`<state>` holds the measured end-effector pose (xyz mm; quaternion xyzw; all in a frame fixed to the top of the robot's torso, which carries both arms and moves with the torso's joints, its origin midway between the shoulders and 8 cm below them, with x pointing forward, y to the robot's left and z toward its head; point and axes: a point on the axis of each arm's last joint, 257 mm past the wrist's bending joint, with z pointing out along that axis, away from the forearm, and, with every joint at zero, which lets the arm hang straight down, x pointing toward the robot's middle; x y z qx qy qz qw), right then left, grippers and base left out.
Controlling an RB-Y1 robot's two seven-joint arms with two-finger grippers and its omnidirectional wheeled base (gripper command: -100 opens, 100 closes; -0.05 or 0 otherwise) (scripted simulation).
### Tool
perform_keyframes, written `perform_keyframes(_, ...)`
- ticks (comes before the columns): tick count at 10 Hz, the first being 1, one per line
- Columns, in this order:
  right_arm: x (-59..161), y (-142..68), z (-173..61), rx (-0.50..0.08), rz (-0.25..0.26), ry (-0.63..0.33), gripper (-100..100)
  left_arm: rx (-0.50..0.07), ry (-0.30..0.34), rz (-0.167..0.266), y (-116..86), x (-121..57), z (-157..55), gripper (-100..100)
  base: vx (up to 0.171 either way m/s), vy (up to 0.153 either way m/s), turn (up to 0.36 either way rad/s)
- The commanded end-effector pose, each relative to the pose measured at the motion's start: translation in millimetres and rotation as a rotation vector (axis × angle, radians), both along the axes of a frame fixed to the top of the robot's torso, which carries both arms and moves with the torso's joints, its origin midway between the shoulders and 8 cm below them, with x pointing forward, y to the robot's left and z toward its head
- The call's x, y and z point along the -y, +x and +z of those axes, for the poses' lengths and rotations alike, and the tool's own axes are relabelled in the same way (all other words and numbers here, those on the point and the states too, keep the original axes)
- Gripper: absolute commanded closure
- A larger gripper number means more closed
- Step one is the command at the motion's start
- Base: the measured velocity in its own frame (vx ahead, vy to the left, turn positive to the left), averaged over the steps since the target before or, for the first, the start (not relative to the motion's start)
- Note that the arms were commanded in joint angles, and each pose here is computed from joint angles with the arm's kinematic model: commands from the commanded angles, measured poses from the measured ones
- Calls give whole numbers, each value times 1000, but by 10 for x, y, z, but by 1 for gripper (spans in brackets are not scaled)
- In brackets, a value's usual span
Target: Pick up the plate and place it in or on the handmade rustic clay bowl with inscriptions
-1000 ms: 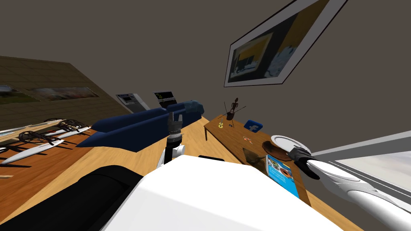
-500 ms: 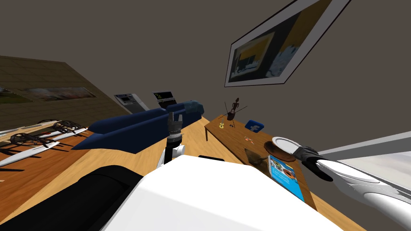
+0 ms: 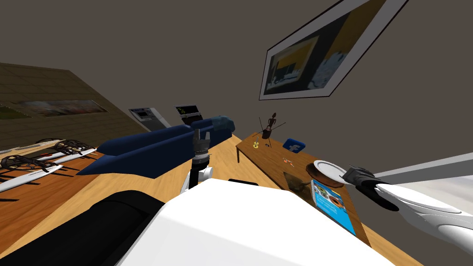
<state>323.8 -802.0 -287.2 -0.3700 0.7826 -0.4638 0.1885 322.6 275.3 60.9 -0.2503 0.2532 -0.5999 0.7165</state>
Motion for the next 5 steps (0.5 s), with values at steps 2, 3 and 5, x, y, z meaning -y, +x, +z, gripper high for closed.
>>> perform_keyframes(2,0,0,0,0,0,0,0,0,0,0,0,0,0,0,0,0,0)
perform_keyframes(3,0,0,0,0,0,0,0,0,0,0,0,0,0,0,0,0,0)
perform_keyframes(5,0,0,0,0,0,0,0,0,0,0,0,0,0,0,0,0,0)
